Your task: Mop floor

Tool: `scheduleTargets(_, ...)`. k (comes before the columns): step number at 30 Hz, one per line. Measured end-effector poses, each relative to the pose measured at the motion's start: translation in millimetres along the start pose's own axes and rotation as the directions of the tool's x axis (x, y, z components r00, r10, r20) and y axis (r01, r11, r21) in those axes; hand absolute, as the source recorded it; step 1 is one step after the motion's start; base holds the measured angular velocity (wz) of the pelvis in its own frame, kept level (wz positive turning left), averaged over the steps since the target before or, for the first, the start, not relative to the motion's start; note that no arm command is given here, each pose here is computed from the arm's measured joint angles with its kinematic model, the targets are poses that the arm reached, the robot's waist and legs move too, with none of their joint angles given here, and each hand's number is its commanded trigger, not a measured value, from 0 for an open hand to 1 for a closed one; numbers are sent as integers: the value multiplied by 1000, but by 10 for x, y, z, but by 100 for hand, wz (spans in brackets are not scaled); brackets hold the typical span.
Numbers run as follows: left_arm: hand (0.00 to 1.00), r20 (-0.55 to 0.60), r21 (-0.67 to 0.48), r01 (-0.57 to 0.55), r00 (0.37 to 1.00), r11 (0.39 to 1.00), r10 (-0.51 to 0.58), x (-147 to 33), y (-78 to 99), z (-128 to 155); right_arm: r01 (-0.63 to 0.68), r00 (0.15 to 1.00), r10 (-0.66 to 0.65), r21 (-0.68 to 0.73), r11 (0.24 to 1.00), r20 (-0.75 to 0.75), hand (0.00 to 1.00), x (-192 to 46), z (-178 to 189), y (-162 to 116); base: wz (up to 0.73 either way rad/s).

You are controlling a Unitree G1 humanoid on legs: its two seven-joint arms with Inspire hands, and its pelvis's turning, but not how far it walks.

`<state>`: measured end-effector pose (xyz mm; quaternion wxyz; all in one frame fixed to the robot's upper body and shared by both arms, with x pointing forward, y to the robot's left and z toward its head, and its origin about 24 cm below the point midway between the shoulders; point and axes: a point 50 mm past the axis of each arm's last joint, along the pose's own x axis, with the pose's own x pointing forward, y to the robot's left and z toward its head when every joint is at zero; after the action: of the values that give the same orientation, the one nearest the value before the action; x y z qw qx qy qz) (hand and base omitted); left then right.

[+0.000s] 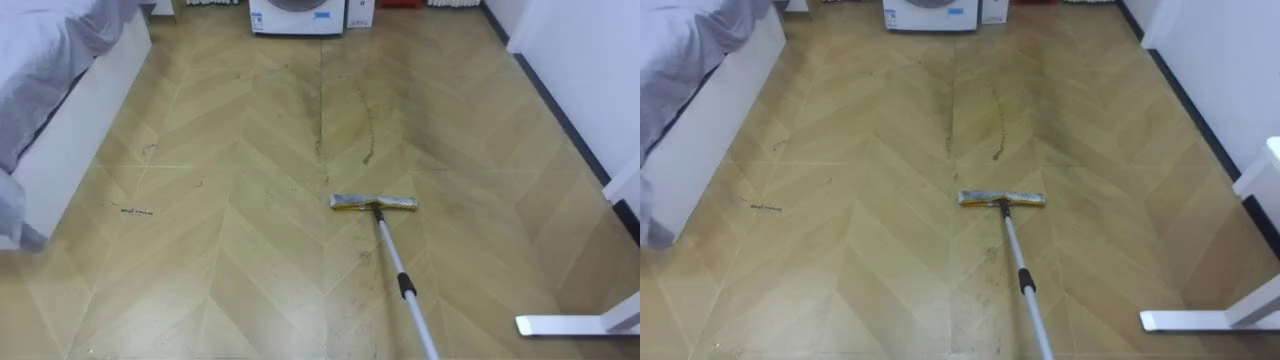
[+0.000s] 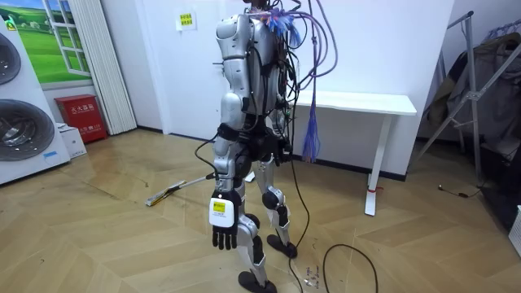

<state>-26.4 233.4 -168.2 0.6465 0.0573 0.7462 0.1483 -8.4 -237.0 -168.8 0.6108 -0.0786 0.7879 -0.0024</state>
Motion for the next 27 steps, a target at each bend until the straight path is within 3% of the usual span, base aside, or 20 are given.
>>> scheduleTargets(27, 0, 29, 16, 10, 1000, 1000, -10, -10, -43, 83, 5, 1000, -5, 8, 1000, -6, 100, 4, -21, -10, 1)
